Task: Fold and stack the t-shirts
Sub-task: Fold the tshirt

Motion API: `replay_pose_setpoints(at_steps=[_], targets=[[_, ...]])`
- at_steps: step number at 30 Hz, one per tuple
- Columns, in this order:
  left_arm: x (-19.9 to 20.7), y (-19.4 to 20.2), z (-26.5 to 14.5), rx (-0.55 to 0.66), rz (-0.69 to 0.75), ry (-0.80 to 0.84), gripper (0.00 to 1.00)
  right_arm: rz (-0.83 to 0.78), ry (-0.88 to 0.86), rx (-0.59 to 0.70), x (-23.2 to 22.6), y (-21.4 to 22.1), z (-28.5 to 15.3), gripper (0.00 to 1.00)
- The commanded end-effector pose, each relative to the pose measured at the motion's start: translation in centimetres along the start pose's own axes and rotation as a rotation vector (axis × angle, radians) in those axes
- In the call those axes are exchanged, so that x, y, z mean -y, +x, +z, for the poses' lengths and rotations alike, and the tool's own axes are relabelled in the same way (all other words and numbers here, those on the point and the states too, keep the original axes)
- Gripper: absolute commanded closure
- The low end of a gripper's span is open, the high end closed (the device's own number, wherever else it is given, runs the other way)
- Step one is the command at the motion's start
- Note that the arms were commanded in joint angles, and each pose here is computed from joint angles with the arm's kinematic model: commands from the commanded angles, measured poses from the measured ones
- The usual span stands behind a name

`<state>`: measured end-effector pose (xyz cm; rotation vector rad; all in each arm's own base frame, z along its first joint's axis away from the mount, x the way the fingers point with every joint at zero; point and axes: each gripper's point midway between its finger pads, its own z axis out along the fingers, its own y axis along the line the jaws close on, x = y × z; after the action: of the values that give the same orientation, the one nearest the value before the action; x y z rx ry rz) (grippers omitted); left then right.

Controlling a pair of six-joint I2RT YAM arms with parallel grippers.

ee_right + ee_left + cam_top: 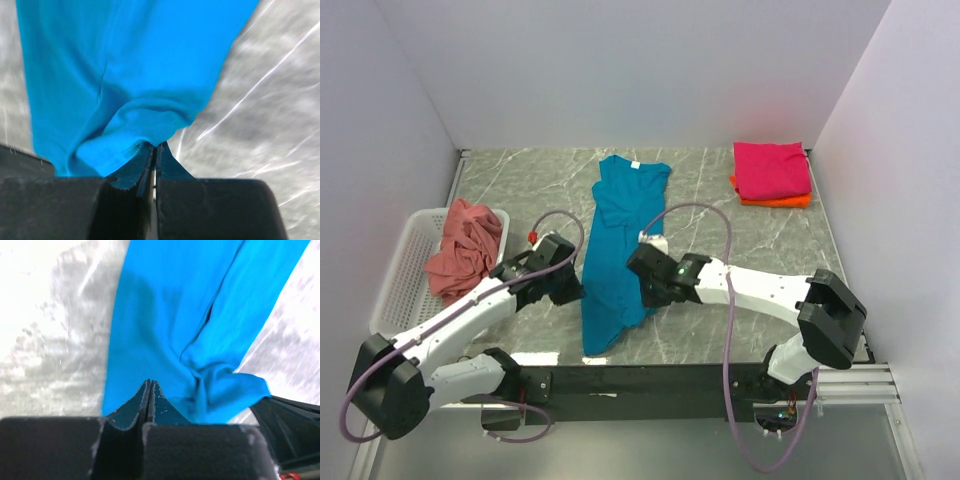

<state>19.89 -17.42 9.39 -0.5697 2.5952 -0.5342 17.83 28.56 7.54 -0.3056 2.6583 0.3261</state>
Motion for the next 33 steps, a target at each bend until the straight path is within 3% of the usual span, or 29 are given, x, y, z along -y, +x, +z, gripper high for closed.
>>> replay_pose_setpoints(at_steps=[1,6,8,10,12,15,20,33], targets=[[1.7,-3.3,-0.6,0.098,0.011,-0.004,0.99,-0.013,-0.003,0.106,0.3,-4.5,-1.3,1.00],[-1.7,0.4,0.3,-0.071,0.034,-0.130,0.96,-0.037,-0.079,0.037,-0.3,-2.4,-0.9,1.00],[-3.7,2.8,0.9,-0.146,0.029,-0.146,0.89,-0.038,-0.131,-0.032,-0.7,-0.3,-0.4,1.00],[-3.3,5.7,0.6,-0.263,0.016,-0.066,0.75,-0.053,-0.149,-0.070,-1.0,1.3,-0.4,1.00],[-3.4,7.9,0.6,-0.319,0.013,-0.016,0.61,-0.070,-0.155,-0.120,-0.8,3.3,-0.5,1.00],[-3.7,9.3,0.3,-0.340,0.026,-0.018,0.51,-0.088,-0.160,-0.165,-0.7,5.9,-0.8,1.00],[-5.1,10.2,0.6,-0.360,0.019,-0.052,0.48,-0.081,-0.181,-0.203,-0.7,8.0,-0.6,1.00],[-6.2,12.8,1.7,-0.424,0.014,-0.068,0.57,-0.057,-0.156,-0.200,0.3,9.0,-0.2,1.00]])
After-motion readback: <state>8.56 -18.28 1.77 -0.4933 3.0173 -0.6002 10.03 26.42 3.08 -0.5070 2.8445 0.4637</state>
